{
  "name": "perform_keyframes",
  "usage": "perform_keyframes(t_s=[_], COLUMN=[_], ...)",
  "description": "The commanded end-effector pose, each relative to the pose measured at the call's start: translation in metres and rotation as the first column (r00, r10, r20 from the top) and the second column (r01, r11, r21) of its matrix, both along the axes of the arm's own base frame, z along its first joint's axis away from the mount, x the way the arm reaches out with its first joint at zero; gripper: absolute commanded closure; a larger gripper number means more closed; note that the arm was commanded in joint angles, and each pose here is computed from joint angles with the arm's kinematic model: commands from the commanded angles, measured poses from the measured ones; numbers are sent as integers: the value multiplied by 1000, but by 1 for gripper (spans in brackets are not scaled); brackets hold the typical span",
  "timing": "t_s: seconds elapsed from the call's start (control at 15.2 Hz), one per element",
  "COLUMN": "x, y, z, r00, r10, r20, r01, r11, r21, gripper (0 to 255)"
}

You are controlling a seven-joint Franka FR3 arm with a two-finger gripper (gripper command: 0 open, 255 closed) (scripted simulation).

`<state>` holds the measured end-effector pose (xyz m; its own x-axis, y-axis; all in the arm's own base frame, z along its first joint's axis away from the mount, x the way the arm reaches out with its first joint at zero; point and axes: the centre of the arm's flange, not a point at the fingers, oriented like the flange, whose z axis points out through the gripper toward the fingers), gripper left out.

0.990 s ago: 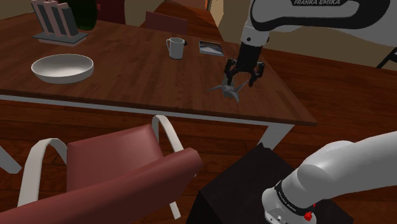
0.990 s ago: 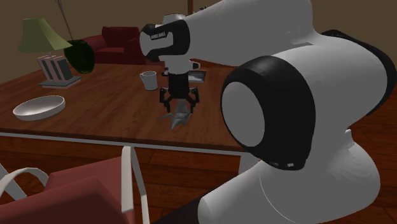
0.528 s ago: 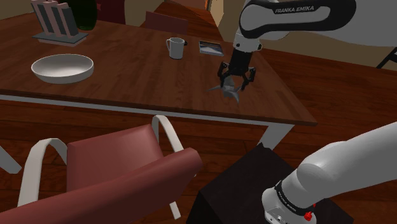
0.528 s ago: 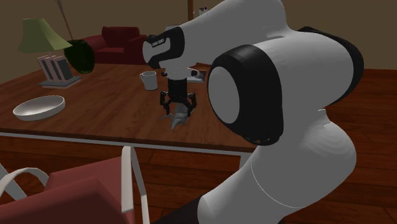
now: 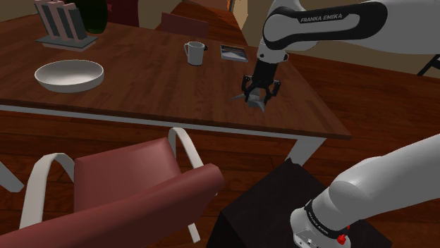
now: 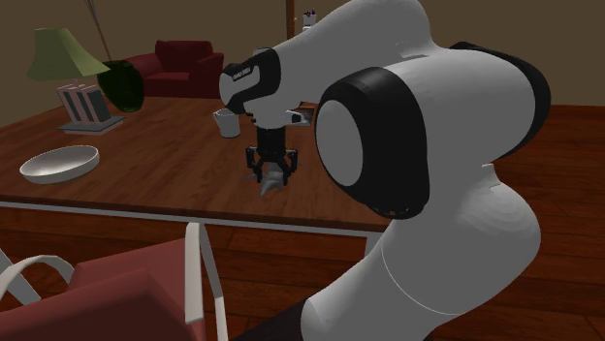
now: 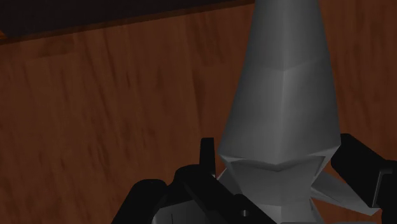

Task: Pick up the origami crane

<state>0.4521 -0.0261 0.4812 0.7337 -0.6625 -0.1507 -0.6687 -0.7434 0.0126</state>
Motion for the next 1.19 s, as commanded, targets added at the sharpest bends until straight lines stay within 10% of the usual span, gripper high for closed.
perform_keyframes(t_s=[0.0, 1.12], x=[0, 0], y=[-1, 0], z=[-1, 63], r00=[1000, 1000], r10=[-1, -1], r20=[0, 0], r01=[1, 1], r11=[1000, 1000], r21=[0, 0], gripper=[255, 255])
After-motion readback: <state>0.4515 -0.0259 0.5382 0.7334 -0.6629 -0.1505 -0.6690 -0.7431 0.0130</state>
